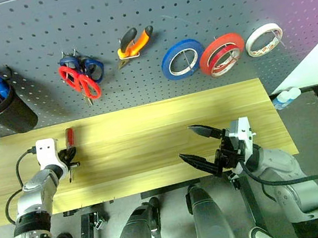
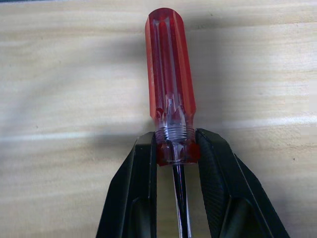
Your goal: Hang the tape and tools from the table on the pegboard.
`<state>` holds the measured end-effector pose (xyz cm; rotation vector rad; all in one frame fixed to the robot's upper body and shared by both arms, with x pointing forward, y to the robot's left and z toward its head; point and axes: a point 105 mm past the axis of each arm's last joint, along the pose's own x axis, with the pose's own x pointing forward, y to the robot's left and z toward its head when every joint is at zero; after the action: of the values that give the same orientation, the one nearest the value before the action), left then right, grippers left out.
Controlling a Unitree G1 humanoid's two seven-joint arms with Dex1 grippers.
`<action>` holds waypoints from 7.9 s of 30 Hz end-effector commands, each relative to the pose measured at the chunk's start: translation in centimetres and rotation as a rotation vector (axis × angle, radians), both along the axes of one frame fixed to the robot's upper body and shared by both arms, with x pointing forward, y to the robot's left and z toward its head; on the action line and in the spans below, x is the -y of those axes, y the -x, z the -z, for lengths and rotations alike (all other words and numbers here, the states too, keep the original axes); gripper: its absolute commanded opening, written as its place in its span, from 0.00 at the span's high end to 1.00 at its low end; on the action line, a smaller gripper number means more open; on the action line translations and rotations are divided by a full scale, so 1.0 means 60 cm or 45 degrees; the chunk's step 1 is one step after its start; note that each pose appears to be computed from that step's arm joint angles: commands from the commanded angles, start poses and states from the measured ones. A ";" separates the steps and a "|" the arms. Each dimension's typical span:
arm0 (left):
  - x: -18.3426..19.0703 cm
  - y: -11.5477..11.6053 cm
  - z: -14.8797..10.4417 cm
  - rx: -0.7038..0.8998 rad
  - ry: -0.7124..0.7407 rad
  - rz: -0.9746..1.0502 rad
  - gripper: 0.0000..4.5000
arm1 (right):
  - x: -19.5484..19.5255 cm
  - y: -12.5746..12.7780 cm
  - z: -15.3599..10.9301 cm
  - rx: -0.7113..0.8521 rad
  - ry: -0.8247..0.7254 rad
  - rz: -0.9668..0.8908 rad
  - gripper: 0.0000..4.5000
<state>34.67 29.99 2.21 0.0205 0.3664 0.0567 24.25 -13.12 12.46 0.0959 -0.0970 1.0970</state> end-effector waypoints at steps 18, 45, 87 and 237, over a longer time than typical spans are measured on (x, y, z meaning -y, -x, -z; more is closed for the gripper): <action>0.078 0.101 -0.034 0.120 0.001 0.016 0.82 | 0.000 -0.036 0.000 0.086 -0.039 -0.077 0.00; 0.113 0.118 -0.123 0.380 -0.177 0.196 0.82 | -0.022 -0.048 -0.014 0.194 -0.108 -0.324 0.00; 0.077 0.078 -0.434 1.237 -0.721 0.109 0.82 | -0.026 -0.055 -0.032 0.121 -0.532 -0.187 0.00; 0.120 0.132 -0.112 0.615 -0.118 0.209 0.01 | 0.165 -0.062 0.148 -0.013 0.062 1.264 0.00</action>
<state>27.02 22.98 7.49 0.1150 -0.0774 -0.0880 27.98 -22.67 2.37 0.0140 -0.0478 0.1206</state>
